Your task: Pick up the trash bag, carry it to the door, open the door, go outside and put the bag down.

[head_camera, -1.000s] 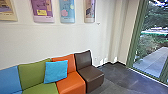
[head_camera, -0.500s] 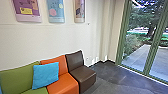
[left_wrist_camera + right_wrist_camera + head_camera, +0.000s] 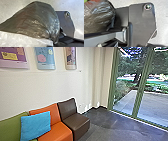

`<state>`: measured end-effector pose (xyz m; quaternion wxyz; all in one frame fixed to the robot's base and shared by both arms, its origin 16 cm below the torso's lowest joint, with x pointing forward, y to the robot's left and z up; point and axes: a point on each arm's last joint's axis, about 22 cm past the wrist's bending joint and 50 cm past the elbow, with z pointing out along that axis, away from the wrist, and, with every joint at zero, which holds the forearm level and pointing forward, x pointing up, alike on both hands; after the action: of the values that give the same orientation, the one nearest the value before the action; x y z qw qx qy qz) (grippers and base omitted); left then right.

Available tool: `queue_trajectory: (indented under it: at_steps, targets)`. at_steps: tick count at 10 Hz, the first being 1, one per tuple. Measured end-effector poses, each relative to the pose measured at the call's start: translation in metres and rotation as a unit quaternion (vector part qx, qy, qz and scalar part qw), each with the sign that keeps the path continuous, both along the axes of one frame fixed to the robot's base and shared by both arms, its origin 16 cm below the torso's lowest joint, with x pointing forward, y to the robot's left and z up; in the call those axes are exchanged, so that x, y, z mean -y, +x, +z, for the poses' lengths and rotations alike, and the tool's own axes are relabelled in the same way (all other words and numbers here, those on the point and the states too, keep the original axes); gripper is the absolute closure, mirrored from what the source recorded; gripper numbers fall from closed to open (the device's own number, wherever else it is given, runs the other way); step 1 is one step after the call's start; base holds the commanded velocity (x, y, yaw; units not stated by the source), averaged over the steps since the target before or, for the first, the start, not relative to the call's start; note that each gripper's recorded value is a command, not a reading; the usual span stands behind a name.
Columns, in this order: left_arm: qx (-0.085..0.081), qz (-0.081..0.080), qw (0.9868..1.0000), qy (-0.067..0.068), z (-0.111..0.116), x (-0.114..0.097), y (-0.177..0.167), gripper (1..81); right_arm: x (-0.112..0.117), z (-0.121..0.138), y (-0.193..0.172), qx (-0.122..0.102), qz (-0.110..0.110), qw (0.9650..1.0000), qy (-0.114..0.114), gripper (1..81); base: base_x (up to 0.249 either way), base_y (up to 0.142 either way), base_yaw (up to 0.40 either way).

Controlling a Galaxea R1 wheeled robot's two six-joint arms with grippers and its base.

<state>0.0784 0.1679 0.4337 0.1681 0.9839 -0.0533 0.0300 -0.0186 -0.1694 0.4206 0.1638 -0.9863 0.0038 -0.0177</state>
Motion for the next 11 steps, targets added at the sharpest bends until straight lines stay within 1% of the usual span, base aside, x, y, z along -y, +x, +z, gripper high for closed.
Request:
queue_trajectory:
  at_steps: [11]
  targets:
    - [0.001, 0.000, 1.0000, 0.000, 0.0000, 0.0000, 0.0004, 81.1, 0.0000, 0.0000, 0.0003, 0.000, 0.000, 1.0000, 0.000, 1.0, 0.000, 0.000, -0.243]
